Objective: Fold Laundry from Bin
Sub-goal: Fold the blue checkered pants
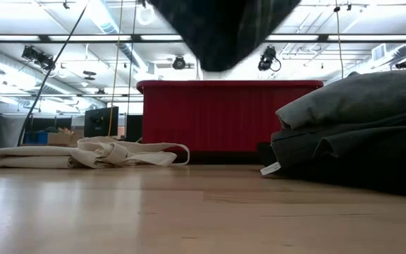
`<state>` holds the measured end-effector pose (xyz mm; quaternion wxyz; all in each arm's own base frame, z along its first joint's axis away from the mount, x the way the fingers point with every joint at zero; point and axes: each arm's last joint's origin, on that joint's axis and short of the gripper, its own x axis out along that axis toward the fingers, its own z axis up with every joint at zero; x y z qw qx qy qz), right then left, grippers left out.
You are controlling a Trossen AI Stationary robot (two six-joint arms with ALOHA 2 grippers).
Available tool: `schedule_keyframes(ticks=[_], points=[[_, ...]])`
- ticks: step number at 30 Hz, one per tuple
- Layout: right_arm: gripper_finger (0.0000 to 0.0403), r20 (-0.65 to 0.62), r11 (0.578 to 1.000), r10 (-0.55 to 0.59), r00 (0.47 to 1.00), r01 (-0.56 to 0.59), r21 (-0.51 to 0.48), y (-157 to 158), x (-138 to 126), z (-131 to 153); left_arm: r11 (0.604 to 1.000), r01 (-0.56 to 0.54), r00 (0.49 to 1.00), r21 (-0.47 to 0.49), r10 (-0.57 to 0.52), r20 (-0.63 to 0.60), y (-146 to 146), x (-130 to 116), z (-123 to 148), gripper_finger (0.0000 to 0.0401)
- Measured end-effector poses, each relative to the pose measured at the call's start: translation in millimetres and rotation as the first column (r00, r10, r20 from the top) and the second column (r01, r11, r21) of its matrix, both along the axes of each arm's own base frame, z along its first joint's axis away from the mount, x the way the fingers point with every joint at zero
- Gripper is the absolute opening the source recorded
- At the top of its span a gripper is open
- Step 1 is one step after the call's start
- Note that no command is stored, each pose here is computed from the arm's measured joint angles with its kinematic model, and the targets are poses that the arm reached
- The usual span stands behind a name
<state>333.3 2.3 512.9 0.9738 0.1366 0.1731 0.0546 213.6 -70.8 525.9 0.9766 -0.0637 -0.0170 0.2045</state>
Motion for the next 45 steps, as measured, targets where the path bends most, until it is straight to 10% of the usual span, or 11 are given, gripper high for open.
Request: schedule_keyframes(ticks=[11, 21, 28, 38, 45], points=[[0.0036, -0.271, 0.991, -0.090, 0.958, 0.114, 0.073, 11, 69, -102, 0.996, -0.088, 0.963, 0.006, 0.087, -0.256, -31, -17, -42, 0.0205], [0.0160, -0.509, 0.942, -0.012, 0.861, 0.180, 0.283, 13, 112, -183, 0.999, 0.035, 0.876, -0.014, -0.037, -0.481, -30, -23, -64, 0.0205], [0.0191, -0.608, 0.900, -0.141, 0.781, 0.357, 0.250, -9, 93, -176, 0.990, 0.113, 0.794, -0.083, -0.140, -0.592, -36, -18, -84, 0.0205], [0.0189, -0.525, 0.884, -0.265, 0.809, 0.421, 0.202, -11, 58, -130, 0.914, 0.294, 0.460, -0.281, -0.393, -0.796, -76, -7, -211, 0.0205], [0.0189, -0.449, 0.887, -0.341, 0.826, 0.441, 0.136, 0, 60, -124, 0.934, 0.294, 0.482, -0.205, -0.330, -0.812, -73, -5, -279, 0.0205]])
